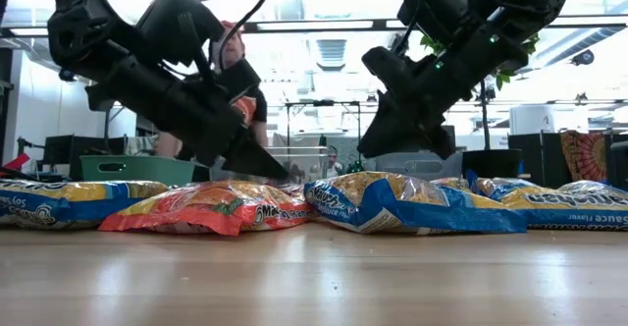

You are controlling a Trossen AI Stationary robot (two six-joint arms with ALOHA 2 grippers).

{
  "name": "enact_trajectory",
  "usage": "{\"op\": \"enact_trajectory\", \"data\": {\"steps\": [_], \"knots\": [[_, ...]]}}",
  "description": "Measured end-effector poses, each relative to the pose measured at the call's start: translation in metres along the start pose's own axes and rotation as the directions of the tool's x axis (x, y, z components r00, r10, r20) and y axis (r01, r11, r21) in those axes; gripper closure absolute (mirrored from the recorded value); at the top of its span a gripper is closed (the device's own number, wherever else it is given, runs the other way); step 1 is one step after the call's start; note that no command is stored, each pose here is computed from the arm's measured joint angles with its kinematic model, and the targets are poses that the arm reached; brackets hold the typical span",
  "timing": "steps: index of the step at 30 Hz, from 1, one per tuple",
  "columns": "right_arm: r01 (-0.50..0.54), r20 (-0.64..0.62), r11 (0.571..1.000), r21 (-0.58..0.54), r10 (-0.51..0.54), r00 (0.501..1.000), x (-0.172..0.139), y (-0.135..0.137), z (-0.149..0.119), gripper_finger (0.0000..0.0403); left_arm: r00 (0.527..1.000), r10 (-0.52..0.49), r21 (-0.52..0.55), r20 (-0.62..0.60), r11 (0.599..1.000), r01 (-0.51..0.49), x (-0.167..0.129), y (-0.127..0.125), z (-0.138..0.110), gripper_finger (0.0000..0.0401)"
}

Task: Sort Maruchan noodles
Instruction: Put the red noodle pack into the black bin

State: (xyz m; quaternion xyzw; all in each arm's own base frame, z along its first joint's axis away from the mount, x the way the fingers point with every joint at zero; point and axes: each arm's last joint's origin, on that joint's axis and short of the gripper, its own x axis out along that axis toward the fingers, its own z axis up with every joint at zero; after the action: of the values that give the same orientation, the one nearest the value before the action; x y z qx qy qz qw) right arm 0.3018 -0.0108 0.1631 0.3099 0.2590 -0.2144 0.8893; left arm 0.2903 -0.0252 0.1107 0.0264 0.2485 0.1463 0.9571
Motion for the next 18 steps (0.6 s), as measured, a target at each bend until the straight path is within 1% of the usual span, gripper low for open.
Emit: {"op": "enact_trajectory", "data": {"steps": [7,10,13,18], "knots": [[0.044,-0.036,0.987,0.153,-0.039,0.999,0.000,-0.005,-0.003,0.0236,0.999,0.016,0.010,-0.041,1.000,-0.015,0.008,0.000,-0.012,0.0401],[0.061,-0.049,0.982,0.178,-0.053,0.997,0.000,-0.006,-0.004,0.0195,0.998,0.019,0.006,-0.058,1.000,-0.019,0.010,0.000,-0.016,0.0401],[0.078,-0.060,0.978,0.192,-0.068,0.996,0.000,-0.008,-0.004,0.0162,0.998,0.020,-0.001,-0.067,1.000,-0.020,0.012,0.000,-0.020,0.0401],[0.097,-0.045,0.977,0.190,-0.090,0.995,0.000,-0.009,-0.004,0.0126,0.997,0.021,-0.002,-0.078,1.000,-0.022,0.014,-0.001,-0.023,0.0401]]}}
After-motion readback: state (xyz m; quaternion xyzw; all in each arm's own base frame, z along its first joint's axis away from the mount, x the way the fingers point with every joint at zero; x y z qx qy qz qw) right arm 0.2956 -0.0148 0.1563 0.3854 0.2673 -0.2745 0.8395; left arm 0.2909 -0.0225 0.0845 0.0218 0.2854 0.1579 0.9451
